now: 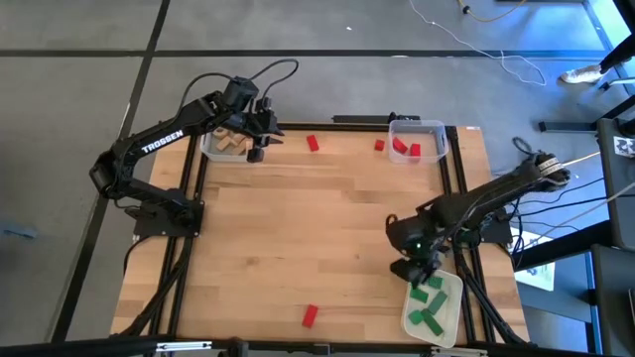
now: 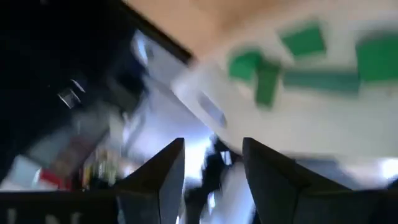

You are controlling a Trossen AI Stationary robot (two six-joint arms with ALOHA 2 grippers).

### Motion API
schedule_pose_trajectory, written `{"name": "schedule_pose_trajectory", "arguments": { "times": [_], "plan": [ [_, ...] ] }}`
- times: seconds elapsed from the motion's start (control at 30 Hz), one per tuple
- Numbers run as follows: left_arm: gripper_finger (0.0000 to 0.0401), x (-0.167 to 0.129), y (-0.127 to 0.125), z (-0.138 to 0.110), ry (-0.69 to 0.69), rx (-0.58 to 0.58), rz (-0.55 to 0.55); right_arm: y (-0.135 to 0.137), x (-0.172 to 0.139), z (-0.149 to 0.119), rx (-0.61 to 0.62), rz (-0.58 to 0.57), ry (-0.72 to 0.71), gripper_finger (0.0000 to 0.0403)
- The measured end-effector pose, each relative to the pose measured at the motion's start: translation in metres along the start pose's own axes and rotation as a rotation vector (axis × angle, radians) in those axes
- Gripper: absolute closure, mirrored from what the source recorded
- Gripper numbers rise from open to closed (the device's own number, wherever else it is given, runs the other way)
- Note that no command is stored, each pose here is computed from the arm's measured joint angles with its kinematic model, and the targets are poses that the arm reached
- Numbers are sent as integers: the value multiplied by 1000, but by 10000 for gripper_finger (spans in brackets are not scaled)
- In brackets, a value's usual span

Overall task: Sort & place blocks by color
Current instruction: Put the red block into the transparent bin

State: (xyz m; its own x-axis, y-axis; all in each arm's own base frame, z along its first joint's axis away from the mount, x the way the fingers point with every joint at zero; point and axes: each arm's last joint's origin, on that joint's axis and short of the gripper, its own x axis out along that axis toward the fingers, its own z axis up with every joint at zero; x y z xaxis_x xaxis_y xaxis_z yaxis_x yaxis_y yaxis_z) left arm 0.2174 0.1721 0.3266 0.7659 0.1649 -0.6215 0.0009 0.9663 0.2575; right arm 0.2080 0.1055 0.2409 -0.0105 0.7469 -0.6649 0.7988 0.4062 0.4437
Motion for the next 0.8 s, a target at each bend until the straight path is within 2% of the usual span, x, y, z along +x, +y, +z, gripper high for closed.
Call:
{"name": "schedule_pose_trajectory", "arguments": {
  "times": [0.13,0.3,0.43,0.53,0.67,0.8],
  "plan": [
    [309,-1,1,-1,0,-34,2,16,-34,-20,-24,-3,-352,240],
    [309,-1,2,-3,8,-37,5,22,-68,-31,-17,-50,-772,240],
    [309,-2,4,-4,9,-40,9,22,-86,-27,-69,-127,-1040,240],
    [309,-2,4,-4,9,-54,11,20,-98,-18,-126,-250,-1256,240],
    [309,-3,5,-4,-12,-78,-15,12,-118,-6,-116,-416,-1445,240],
    [309,-3,5,-4,-12,-126,-16,-4,-141,7,20,-527,-1526,240]
  ]
}}
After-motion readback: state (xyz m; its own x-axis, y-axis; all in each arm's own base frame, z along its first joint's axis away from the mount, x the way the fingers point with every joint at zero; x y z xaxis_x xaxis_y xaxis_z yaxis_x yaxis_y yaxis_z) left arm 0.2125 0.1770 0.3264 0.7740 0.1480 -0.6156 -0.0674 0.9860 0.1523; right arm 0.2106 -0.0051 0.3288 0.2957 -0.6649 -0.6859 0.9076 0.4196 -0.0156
